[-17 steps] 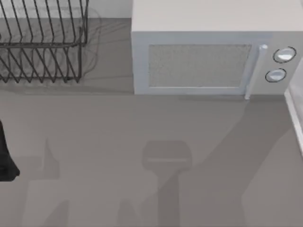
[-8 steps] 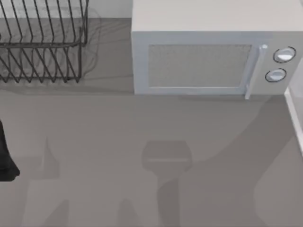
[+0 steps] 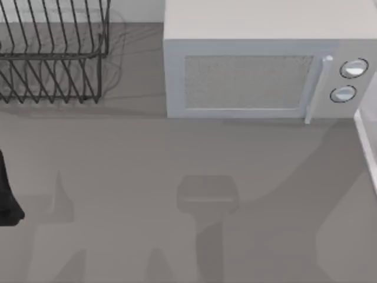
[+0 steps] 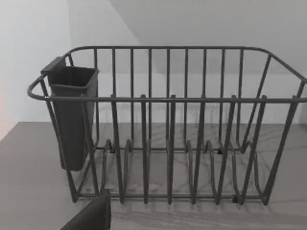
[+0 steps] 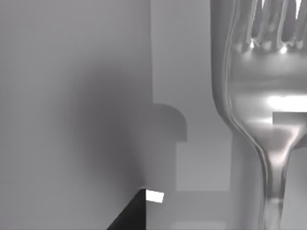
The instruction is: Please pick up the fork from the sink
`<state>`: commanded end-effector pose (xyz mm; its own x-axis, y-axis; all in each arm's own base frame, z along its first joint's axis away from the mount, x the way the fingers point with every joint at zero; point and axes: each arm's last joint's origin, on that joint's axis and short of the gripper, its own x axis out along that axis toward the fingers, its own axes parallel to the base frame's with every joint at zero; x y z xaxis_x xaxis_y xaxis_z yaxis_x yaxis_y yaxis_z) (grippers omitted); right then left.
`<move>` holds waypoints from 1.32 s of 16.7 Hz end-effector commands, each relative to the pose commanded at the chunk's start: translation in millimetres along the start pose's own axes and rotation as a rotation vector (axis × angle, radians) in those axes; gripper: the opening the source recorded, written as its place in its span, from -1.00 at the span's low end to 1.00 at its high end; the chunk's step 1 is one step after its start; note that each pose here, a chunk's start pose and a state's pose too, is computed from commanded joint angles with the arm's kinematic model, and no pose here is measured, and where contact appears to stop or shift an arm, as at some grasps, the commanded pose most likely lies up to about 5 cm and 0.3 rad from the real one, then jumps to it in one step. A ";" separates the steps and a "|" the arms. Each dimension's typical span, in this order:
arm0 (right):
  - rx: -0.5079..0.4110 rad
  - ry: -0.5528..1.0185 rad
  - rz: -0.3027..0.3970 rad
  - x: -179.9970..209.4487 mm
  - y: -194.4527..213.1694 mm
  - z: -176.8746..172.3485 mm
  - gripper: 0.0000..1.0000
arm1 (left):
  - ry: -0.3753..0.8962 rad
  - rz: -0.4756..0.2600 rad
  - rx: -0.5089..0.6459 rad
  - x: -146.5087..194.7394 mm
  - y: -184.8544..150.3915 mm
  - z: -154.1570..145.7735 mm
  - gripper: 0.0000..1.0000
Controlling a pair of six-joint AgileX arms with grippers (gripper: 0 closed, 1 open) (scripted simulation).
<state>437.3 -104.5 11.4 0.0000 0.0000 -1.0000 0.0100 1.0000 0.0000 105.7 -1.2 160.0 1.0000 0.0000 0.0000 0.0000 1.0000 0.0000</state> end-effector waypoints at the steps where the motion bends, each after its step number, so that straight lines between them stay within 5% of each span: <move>1: 0.000 0.000 0.000 0.0 0.0 0.0 -0.51 | 0.000 0.000 0.000 0.0 0.0 0.0 1.00; 5: 0.000 0.000 0.000 0.0 0.0 0.0 -1.00 | 0.000 0.000 0.000 0.0 0.0 0.0 1.00; 12: 0.000 0.000 0.000 0.0 0.0 0.0 -1.00 | 0.000 0.000 0.000 0.0 0.0 0.0 1.00; 22: 0.007 -0.028 0.004 -124.2 -1.4 11.5 -1.00 | 0.000 0.000 0.000 0.0 0.0 0.0 1.00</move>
<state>448.8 -106.1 135.6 0.0278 0.0040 -0.9996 0.0166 0.9999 0.0045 105.7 -1.2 160.0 1.0000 0.0000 0.0000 0.0000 1.0000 0.0000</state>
